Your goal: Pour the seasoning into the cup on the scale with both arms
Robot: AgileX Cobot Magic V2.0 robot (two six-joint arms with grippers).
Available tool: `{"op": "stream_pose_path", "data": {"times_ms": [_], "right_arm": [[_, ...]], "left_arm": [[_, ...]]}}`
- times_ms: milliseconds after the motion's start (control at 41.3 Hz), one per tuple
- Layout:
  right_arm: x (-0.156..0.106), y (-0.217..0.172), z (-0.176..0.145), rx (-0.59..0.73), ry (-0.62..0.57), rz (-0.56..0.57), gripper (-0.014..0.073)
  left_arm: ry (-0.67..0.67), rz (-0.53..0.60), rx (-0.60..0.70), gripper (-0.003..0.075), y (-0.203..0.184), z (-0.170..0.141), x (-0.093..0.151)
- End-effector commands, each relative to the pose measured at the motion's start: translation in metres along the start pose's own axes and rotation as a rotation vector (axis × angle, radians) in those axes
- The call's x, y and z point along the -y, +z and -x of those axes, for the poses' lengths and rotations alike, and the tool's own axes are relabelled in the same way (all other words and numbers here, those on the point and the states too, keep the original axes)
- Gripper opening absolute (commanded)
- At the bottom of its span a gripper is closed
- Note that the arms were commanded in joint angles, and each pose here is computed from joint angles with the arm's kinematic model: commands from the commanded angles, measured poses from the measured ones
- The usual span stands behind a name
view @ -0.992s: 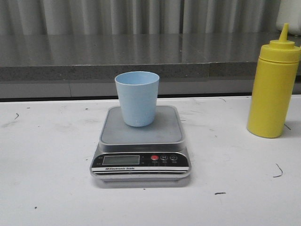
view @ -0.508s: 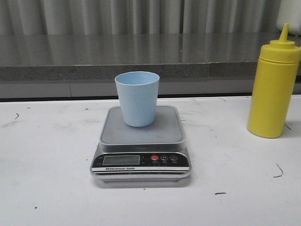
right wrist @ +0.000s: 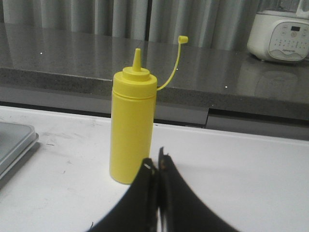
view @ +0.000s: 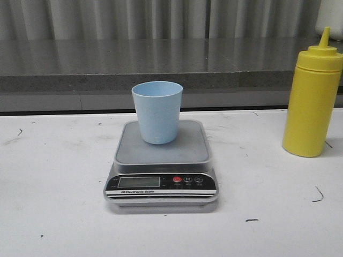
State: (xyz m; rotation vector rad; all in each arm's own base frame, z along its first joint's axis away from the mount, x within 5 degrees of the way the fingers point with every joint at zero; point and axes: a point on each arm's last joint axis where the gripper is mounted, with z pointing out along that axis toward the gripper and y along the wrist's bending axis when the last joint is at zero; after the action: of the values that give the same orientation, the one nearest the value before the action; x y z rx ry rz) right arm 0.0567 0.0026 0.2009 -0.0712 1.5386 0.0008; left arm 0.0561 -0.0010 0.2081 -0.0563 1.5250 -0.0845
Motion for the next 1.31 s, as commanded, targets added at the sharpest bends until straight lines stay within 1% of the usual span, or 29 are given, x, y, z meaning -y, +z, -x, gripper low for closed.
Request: {"op": "stream_pose_path", "data": {"times_ms": [0, 508, 750, 1282], "right_arm": [[0.0002, -0.0022, 0.0125, 0.125, -0.002, -0.002, -0.0067], [0.0003, -0.0021, 0.0114, 0.113, 0.024, -0.002, -0.0067], [0.0006, -0.0020, 0.0109, 0.108, 0.098, -0.001, -0.0067], [0.0019, -0.0021, 0.0109, 0.108, 0.096, -0.025, -0.0067]], "left_arm": [[-0.014, -0.002, 0.075, -0.0020, -0.0008, 0.0005, -0.0004], [-0.014, -0.002, 0.075, -0.0020, -0.0008, 0.0005, -0.0004], [-0.014, -0.002, 0.075, -0.0020, -0.0008, 0.0005, -0.0004], [-0.014, -0.002, 0.075, -0.0020, -0.0008, 0.0005, -0.0004]]}}
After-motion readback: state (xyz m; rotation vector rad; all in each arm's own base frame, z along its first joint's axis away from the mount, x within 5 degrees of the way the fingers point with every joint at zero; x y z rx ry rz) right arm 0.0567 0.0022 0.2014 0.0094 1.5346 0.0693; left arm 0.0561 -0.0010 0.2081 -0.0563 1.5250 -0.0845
